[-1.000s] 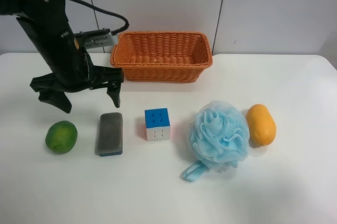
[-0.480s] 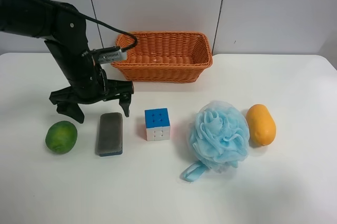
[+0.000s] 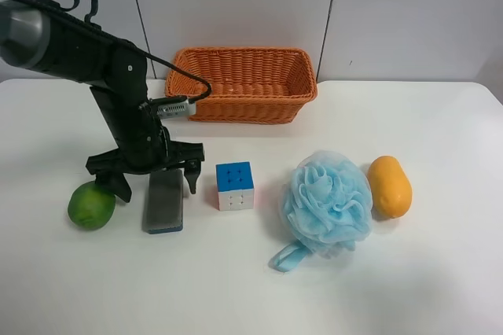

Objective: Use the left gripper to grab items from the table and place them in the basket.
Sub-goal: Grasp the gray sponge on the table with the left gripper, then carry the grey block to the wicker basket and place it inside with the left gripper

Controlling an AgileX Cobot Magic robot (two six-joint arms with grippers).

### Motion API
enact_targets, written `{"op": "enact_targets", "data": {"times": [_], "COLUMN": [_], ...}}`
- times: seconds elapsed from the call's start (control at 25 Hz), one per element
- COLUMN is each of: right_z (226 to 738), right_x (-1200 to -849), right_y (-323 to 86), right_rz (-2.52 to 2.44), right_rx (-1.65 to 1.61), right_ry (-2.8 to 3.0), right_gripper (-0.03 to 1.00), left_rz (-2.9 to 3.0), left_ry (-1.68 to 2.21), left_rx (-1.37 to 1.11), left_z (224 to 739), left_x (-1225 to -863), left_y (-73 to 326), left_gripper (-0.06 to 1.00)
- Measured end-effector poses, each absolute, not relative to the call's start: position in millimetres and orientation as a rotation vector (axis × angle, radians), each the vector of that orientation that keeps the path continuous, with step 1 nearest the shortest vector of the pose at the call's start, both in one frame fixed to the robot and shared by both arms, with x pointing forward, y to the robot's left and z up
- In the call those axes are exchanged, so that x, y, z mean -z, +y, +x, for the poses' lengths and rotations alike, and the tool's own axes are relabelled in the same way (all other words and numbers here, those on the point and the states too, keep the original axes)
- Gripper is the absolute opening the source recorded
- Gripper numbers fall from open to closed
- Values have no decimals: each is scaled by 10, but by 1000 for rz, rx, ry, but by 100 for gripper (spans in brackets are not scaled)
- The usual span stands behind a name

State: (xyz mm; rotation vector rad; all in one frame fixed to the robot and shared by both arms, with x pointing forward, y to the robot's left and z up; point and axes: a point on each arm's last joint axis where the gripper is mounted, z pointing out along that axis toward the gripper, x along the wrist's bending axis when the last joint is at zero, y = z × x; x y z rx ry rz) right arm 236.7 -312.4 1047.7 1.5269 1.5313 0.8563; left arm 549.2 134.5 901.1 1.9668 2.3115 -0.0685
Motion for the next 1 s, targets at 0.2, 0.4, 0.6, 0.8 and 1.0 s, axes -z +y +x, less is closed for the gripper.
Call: {"op": "enact_targets", "data": {"times": [0.2,0.4,0.6,0.8,1.0], "right_z": [2367,2367,2367,2367,2367], "right_x": [-10477,-10477,-10477,-10477,-10477], "right_y": [-3124,-3124,-3124,-3124,-3124], "right_rz": [1527,1527,1527,1527,1527], "right_rx": [-856,-856,-856,-856,-856], "right_ry": [1531,1531,1531,1531,1531], "right_gripper": [99,99,99,99,99], "left_rz": [1962,1951,1945,1938,1933], "left_ry": [2331,2334,2333,2337,2339], "left_rx": [81,82,81,83,88], "left_z": [5507,5522,5526,5526,5525], "left_x": [-8889,-8834,-8835,-8835,-8835], "left_y": [1332,1323,1321,1319,1316], "left_gripper": [99,99,80,55,55]}}
